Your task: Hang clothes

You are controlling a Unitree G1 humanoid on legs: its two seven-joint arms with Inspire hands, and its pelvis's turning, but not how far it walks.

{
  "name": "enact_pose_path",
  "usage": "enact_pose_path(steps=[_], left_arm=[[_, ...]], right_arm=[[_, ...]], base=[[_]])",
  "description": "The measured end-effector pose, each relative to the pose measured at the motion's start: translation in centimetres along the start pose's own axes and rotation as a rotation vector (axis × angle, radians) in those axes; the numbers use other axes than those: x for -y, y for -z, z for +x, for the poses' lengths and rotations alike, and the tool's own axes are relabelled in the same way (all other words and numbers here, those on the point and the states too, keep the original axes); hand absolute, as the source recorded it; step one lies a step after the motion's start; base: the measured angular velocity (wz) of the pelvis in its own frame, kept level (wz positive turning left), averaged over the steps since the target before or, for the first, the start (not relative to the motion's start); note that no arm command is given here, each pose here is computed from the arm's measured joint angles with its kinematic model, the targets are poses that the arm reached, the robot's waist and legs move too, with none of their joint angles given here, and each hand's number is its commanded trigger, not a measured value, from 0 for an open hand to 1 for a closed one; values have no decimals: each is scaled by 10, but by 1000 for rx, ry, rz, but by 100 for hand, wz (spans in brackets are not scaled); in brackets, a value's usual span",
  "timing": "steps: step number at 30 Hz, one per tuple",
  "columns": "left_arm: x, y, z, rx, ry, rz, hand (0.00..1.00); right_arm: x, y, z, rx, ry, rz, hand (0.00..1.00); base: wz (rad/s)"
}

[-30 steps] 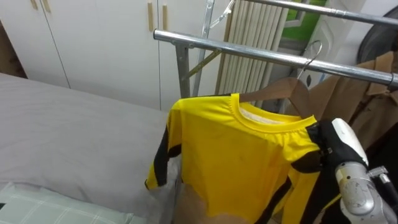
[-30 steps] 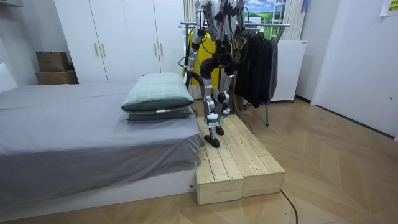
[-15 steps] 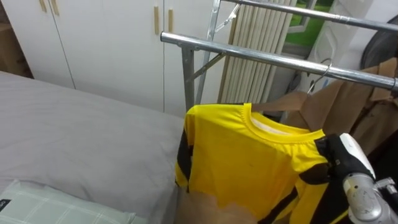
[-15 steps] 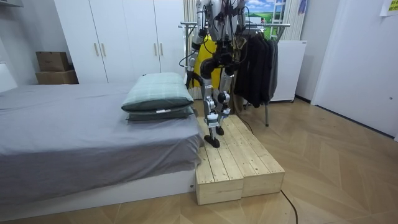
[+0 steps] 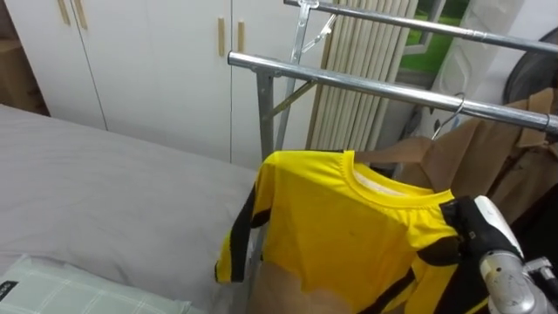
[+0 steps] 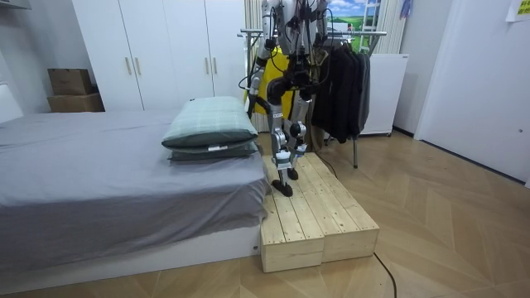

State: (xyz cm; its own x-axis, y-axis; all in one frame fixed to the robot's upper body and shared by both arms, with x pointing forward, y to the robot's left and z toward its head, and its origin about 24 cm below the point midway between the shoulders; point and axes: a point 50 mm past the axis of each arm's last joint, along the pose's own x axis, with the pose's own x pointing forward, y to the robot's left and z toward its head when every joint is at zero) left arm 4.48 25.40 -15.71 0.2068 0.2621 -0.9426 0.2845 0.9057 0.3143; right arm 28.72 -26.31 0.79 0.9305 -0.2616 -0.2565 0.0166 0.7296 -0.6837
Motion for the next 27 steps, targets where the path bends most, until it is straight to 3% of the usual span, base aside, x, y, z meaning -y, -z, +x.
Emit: enact_pose_path(steps=[16,19,21,22,23,27], left_arm=[[0,5,-1,-7,3,-17,0],[0,6,-1,-6,3,-17,0],[0,6,-1,-6,3,-18,0],[0,6,-1,-6,3,-17,0],[0,6,-1,-6,3,-17,0],[0,5,-1,-2,3,-18,0]], right_arm=[[-13,-1,-2,10,-22,20,100],[-15,-2,-2,13,-27,31,80],[-17,-3,-2,14,-30,38,55],[-18,-3,-2,14,-32,39,8],[-18,-3,-2,14,-32,38,0],[-21,1,-4,-1,-48,24,0]], base=[[0],[0],[0],[0],[0],[0]])
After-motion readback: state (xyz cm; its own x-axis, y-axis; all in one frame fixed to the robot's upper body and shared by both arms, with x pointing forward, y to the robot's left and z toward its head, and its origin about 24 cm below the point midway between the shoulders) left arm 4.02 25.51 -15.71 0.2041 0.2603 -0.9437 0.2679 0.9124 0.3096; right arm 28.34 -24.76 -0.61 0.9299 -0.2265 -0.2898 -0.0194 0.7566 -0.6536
